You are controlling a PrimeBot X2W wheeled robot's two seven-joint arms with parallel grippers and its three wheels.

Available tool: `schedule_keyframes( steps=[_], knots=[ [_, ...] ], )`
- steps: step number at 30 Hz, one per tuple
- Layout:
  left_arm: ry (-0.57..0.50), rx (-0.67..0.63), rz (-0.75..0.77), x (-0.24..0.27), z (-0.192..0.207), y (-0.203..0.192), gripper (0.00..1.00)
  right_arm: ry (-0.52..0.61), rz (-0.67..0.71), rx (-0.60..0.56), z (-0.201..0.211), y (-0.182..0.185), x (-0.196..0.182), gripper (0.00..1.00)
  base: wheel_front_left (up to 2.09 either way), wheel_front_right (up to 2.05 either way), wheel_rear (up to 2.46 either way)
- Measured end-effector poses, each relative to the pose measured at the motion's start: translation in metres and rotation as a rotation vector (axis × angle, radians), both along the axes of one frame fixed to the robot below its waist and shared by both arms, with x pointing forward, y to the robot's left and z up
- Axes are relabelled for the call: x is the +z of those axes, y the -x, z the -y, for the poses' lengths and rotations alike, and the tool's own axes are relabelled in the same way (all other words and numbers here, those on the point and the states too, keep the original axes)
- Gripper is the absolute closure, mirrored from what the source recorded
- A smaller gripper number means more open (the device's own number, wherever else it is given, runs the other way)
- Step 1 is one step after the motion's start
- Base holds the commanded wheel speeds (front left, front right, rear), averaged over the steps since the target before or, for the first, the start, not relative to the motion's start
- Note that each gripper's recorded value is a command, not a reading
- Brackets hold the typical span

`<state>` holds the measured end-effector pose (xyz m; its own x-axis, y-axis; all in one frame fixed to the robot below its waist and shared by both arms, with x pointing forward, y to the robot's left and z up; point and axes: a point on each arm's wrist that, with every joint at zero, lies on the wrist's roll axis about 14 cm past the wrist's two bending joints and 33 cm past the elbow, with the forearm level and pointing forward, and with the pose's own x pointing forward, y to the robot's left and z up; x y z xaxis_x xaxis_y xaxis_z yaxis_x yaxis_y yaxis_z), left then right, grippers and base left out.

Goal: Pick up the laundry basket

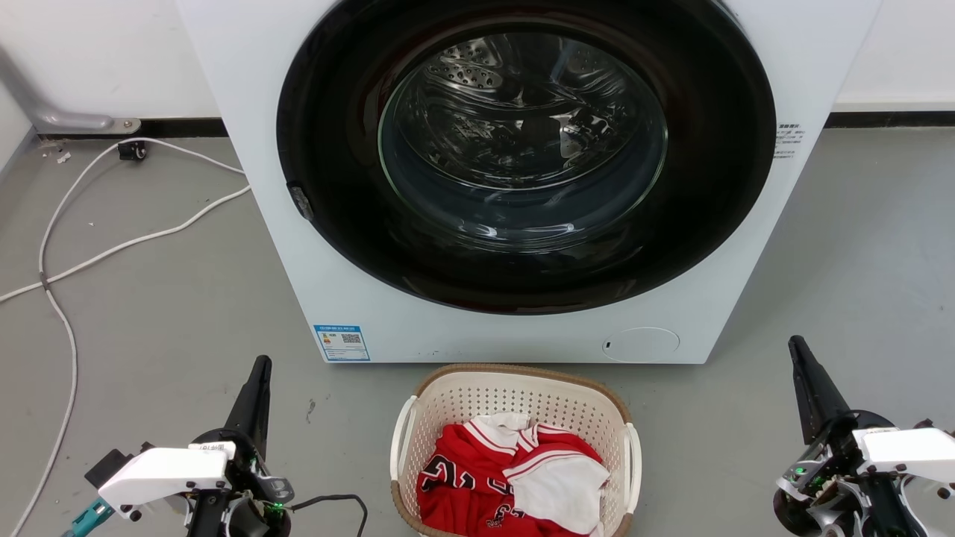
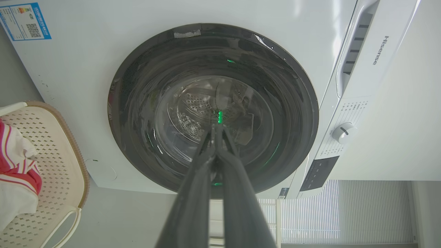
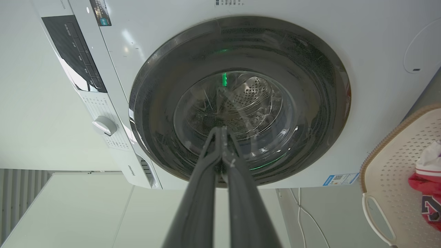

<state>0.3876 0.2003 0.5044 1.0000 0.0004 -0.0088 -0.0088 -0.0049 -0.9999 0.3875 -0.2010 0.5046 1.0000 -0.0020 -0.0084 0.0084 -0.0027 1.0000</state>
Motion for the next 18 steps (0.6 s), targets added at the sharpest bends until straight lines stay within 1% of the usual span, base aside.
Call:
schedule_keyframes(
  steps=[18],
  knots=[
    [0.0, -0.001, 0.0, 0.0, 0.0001, 0.0, 1.0, 0.0, 0.0, 0.001, -0.0002, 0.0, 0.0, 1.0, 0.0, 0.0, 0.0]
  ],
)
